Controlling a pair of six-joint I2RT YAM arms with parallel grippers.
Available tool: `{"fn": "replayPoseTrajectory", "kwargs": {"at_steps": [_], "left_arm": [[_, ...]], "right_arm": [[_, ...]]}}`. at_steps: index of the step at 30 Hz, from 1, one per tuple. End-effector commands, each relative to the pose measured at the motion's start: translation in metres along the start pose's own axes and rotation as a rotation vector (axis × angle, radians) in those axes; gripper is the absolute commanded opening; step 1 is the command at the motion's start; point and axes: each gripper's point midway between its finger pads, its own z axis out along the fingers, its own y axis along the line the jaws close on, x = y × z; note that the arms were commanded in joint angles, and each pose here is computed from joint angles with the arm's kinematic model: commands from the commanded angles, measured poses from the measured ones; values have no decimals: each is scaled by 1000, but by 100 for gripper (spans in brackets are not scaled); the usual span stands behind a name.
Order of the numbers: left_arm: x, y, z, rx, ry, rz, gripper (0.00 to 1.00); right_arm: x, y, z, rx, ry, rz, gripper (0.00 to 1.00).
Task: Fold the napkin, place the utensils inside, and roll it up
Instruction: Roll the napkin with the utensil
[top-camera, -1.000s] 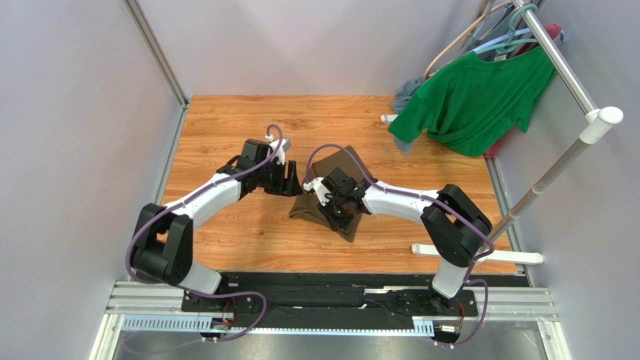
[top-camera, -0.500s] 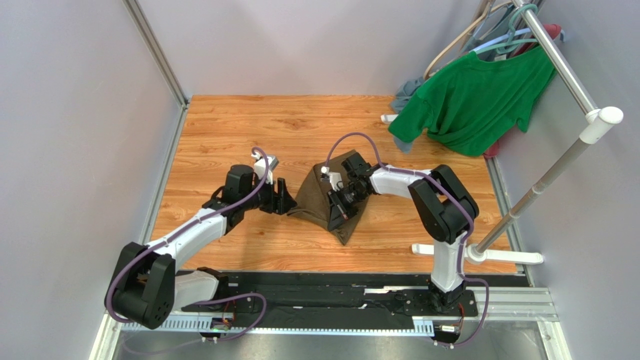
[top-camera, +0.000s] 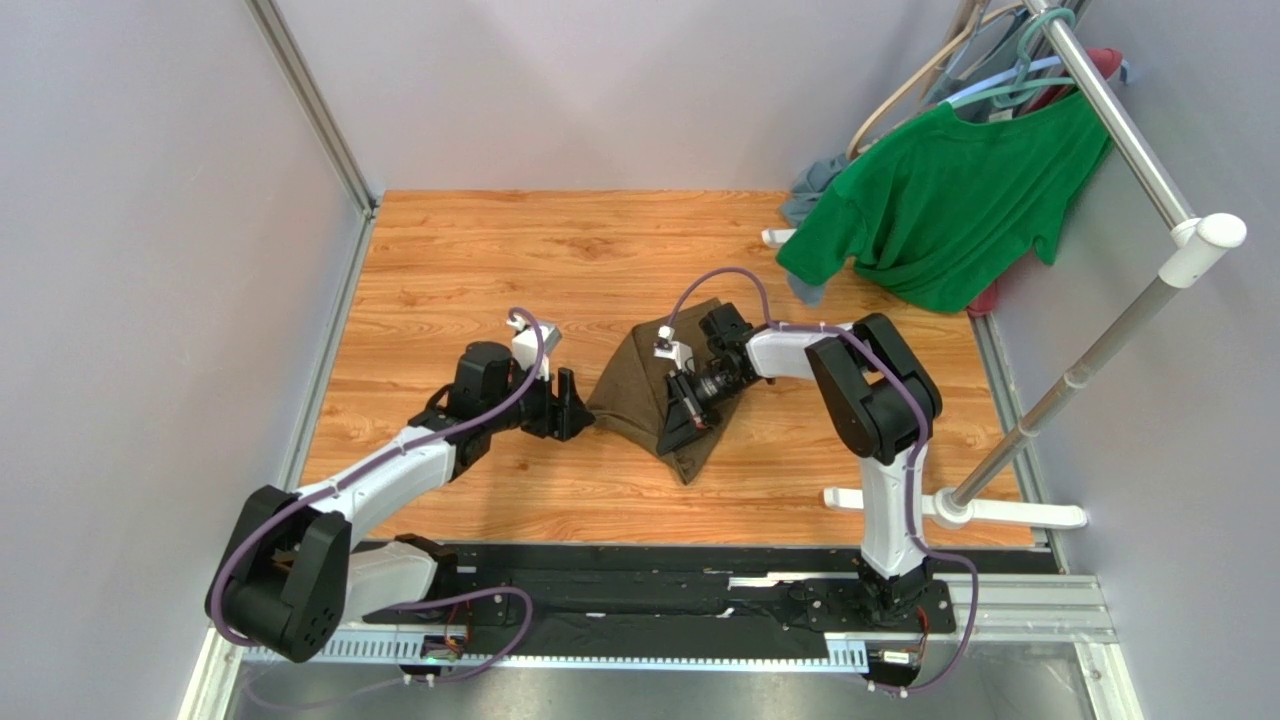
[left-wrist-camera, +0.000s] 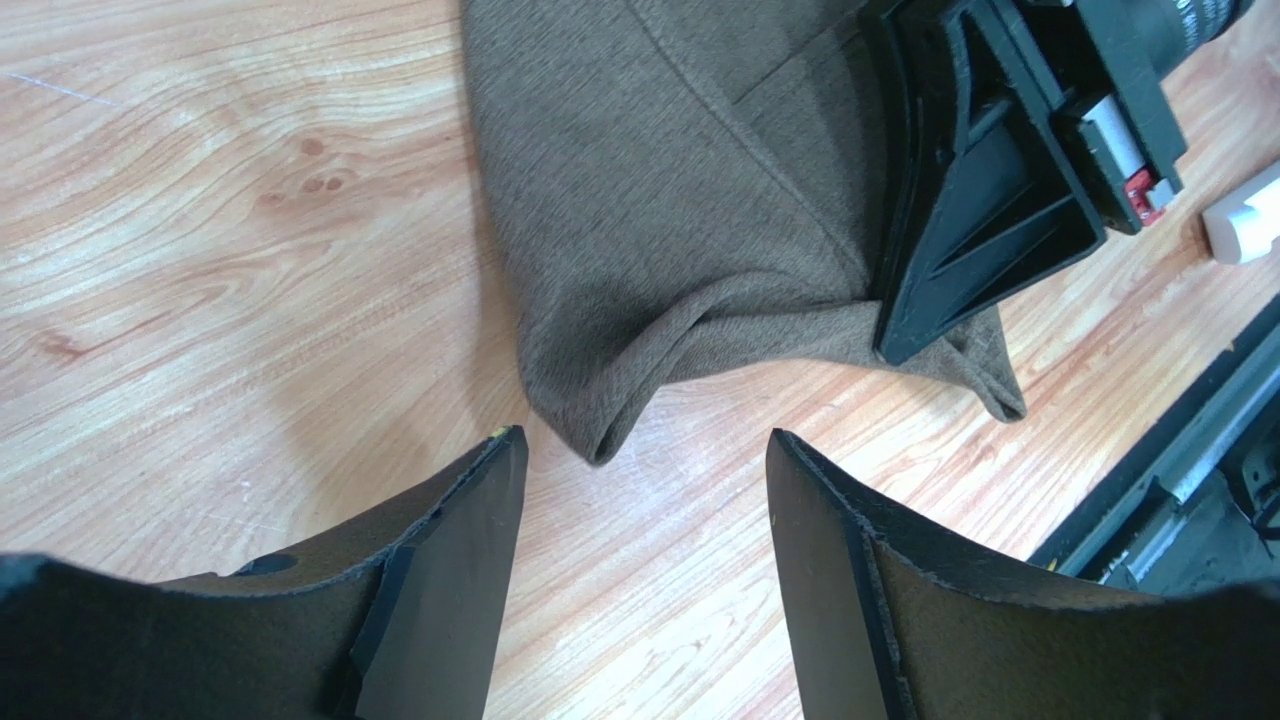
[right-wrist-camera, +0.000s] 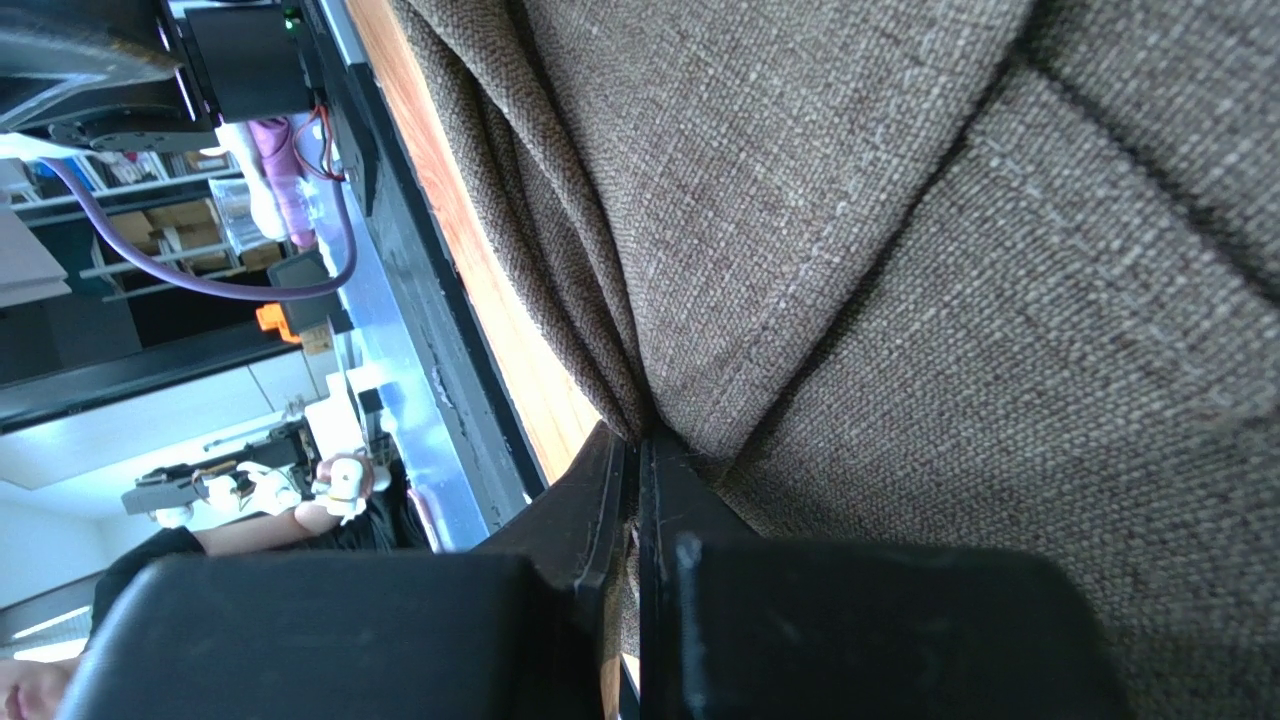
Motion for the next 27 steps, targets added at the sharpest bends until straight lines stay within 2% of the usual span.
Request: {"fn": "replayPoseTrajectory", "kwargs": {"at_steps": [1,2,6,14,27], "left_arm": [[-7,2,6,-7,-8,6,62],[-8,-2,8,14,3,0,59],[-1,-9,16,63,36,-40,59],[-11,-23,33,165,14,-79,60],[-30,-19,60,176,7,-79,60]], "right_arm": [[-17,-4,-2,-6,-39,-31,0],[-17,-6,-2,-7,-37,-25,0],[-15,-9,0,-2,-32,-17,0],[-14,-13,2,3,-26,-8,0],[-9,-22,4,25,-9,5,0]]}}
